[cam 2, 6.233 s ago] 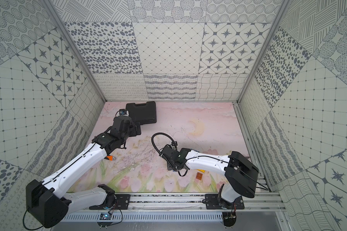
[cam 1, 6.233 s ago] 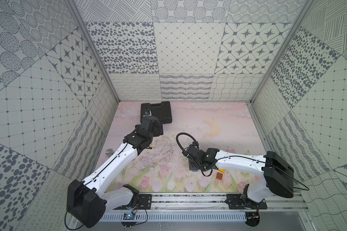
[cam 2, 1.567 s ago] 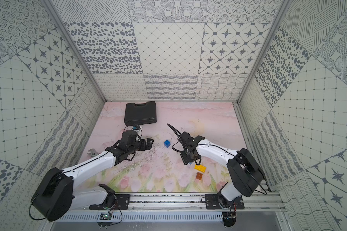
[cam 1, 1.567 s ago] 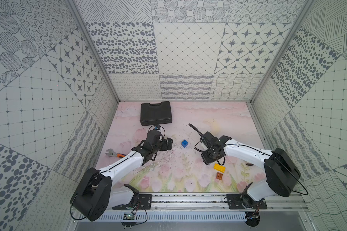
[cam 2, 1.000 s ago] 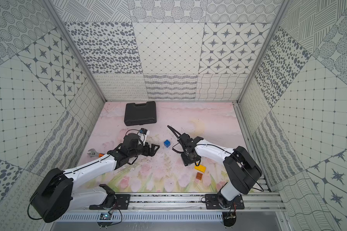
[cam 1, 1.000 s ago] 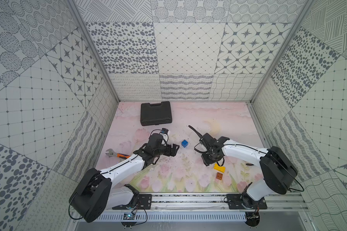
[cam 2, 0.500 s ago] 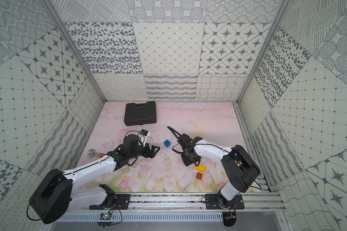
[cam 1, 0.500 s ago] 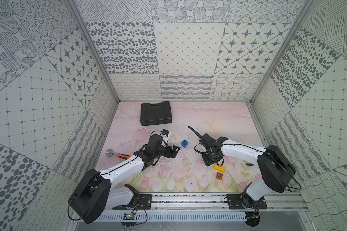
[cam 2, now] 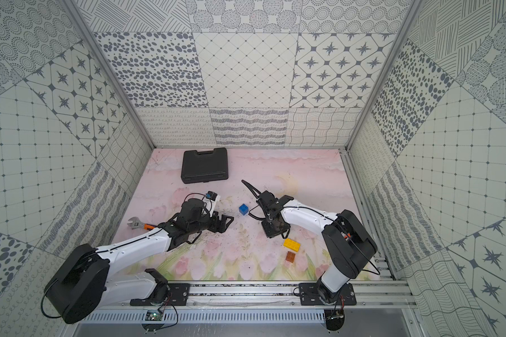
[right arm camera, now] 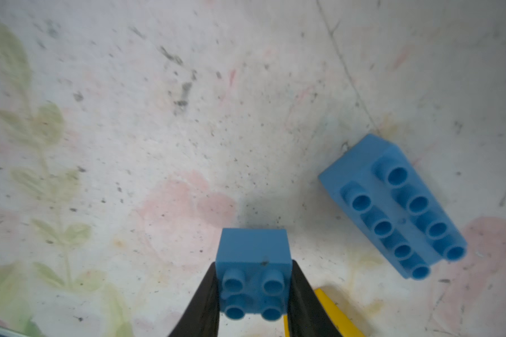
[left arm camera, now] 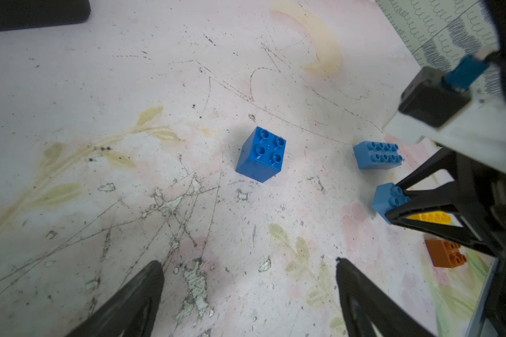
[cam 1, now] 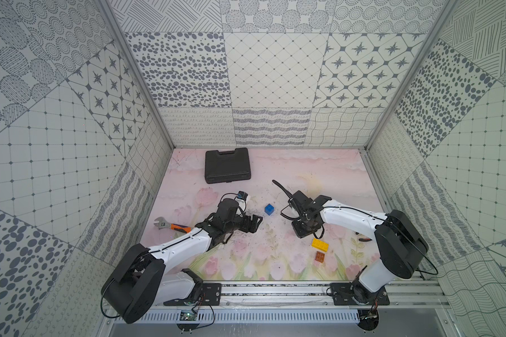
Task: Assemble the letter f with lego
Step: Pick up the lego brick from the center of the board, then place the lego brick at the center of the board.
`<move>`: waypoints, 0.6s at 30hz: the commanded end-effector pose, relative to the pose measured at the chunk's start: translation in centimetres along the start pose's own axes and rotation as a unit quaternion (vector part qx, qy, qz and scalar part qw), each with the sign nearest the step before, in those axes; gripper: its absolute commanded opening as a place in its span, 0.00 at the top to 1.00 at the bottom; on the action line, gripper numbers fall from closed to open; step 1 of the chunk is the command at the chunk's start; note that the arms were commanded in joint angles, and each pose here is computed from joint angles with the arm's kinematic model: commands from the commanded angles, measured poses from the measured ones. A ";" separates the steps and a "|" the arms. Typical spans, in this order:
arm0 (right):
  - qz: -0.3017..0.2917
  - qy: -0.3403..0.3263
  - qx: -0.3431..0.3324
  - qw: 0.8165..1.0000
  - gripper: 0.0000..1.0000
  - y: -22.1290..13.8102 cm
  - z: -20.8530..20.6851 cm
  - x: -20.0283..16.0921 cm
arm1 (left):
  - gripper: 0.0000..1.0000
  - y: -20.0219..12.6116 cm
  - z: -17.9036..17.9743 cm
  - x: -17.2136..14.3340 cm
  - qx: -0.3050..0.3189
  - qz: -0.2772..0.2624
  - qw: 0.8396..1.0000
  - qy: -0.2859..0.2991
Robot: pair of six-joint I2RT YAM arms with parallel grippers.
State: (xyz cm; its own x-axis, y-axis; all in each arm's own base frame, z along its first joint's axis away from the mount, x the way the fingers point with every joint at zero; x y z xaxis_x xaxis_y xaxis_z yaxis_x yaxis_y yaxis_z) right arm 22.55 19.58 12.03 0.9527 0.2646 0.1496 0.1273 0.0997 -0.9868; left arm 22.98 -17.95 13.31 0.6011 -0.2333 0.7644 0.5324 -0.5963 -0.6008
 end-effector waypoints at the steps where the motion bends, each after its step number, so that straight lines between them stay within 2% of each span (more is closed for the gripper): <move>1: -0.032 -0.024 0.018 0.999 0.70 -1.8 1.2 2.8 | 0.08 0.2 -0.1 0.6 0.006 -0.030 0.999 0.020; 11: -0.033 -0.108 0.051 0.992 0.69 -3.1 4.3 9.3 | 0.10 1.3 0.9 -0.1 0.034 -0.032 0.999 -0.004; 18: -0.018 -0.143 0.057 0.988 0.69 -3.0 5.6 11.6 | 0.10 2.2 1.6 -0.6 0.060 -0.011 0.998 -0.022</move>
State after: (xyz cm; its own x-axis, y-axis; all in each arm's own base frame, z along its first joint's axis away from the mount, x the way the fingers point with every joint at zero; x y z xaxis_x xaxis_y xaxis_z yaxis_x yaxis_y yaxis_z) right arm 31.67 27.50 16.54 0.8538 0.4642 0.2358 0.1502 0.2140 -0.9652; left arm 23.67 -17.73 10.93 0.6190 -0.2253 0.7524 0.5671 -0.5346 -0.6266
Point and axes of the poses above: each gripper's point midway between its finger pads, its own y axis out along the fingers, its own z axis along the line the jaws close on, x = y × z, the point moved 7 cm from there along -y, back along the fingers, and after that the axes turned 9 degrees about y, right-handed, at the moved point
